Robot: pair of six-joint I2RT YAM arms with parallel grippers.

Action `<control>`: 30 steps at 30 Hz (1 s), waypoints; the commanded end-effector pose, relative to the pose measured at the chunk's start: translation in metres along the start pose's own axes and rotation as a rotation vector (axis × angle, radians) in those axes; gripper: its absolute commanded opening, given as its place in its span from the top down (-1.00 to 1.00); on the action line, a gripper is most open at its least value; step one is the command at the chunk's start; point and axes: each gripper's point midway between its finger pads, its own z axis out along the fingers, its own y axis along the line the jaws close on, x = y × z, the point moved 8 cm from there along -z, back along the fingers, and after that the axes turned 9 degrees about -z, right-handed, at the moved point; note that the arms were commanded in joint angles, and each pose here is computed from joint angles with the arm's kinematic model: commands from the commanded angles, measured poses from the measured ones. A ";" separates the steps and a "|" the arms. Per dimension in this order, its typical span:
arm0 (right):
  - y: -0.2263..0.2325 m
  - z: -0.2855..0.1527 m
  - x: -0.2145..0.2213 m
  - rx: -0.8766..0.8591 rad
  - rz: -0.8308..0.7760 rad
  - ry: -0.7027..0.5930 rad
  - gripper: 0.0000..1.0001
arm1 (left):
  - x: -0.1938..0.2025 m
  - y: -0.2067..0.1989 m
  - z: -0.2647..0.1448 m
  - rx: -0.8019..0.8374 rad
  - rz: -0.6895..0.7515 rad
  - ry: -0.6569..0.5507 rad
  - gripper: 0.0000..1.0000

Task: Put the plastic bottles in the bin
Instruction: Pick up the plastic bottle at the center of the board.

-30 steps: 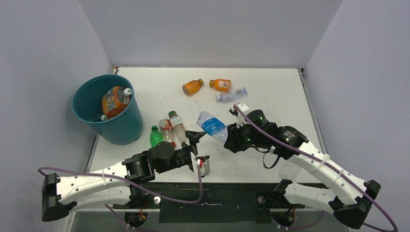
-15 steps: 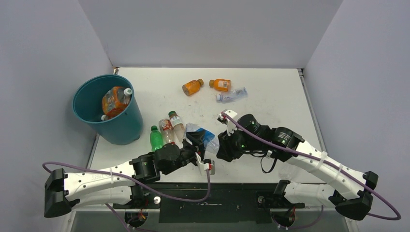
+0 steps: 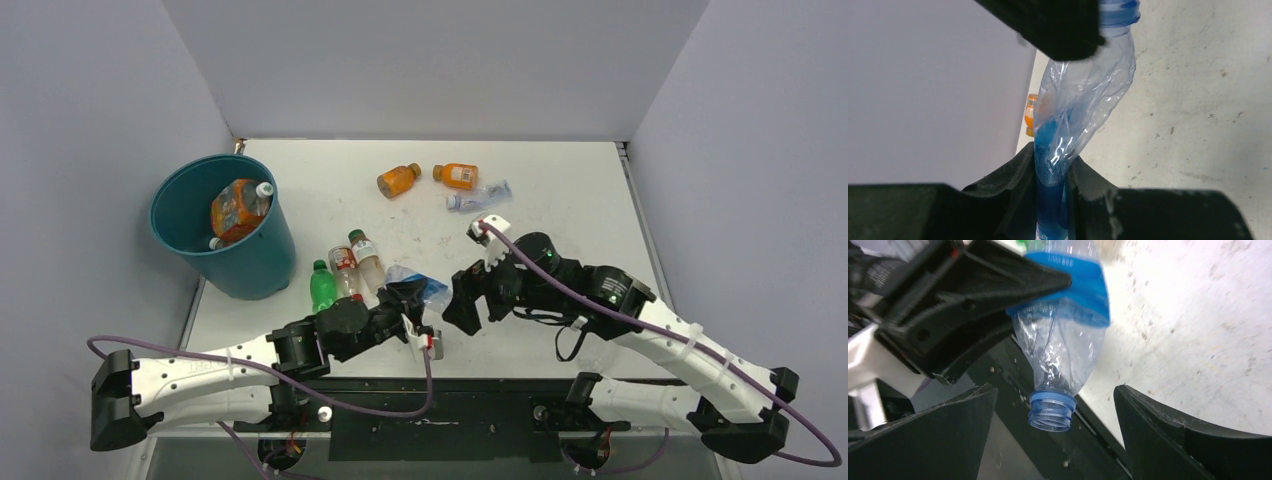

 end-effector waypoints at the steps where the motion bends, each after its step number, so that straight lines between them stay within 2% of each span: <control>1: -0.002 -0.046 -0.039 0.095 0.017 -0.345 -0.79 | -0.033 0.018 -0.005 -0.016 -0.196 -0.113 0.74; 4: -0.013 -0.066 -0.035 0.161 0.013 -0.601 -0.79 | -0.049 0.037 -0.010 -0.015 -0.406 -0.138 0.80; 6: -0.019 -0.077 -0.027 0.172 0.024 -0.779 -0.79 | -0.060 0.052 -0.015 0.007 -0.550 -0.187 0.90; 7: -0.020 -0.083 -0.025 0.167 0.015 -0.843 -0.79 | -0.063 0.061 -0.018 -0.002 -0.629 -0.211 1.00; 8: -0.021 -0.086 -0.022 0.166 -0.002 -0.876 -0.79 | -0.067 0.070 -0.022 0.007 -0.695 -0.249 1.00; 12: -0.024 -0.079 -0.012 0.172 -0.055 -0.880 -0.79 | -0.077 0.103 -0.035 0.037 -0.957 -0.399 1.00; 16: -0.022 -0.053 -0.004 0.110 -0.095 -0.850 -0.79 | -0.097 0.117 -0.044 0.171 -1.102 -0.516 1.00; 22: -0.009 -0.029 0.000 -0.058 -0.106 -0.905 -0.79 | -0.106 0.117 -0.052 0.374 -1.308 -0.688 1.00; 25: -0.002 -0.022 -0.005 -0.133 -0.086 -0.926 -0.79 | -0.104 0.113 -0.050 0.423 -1.391 -0.702 1.00; 30: 0.007 -0.016 -0.012 -0.221 -0.047 -0.960 -0.79 | -0.103 0.111 -0.049 0.446 -1.423 -0.704 1.00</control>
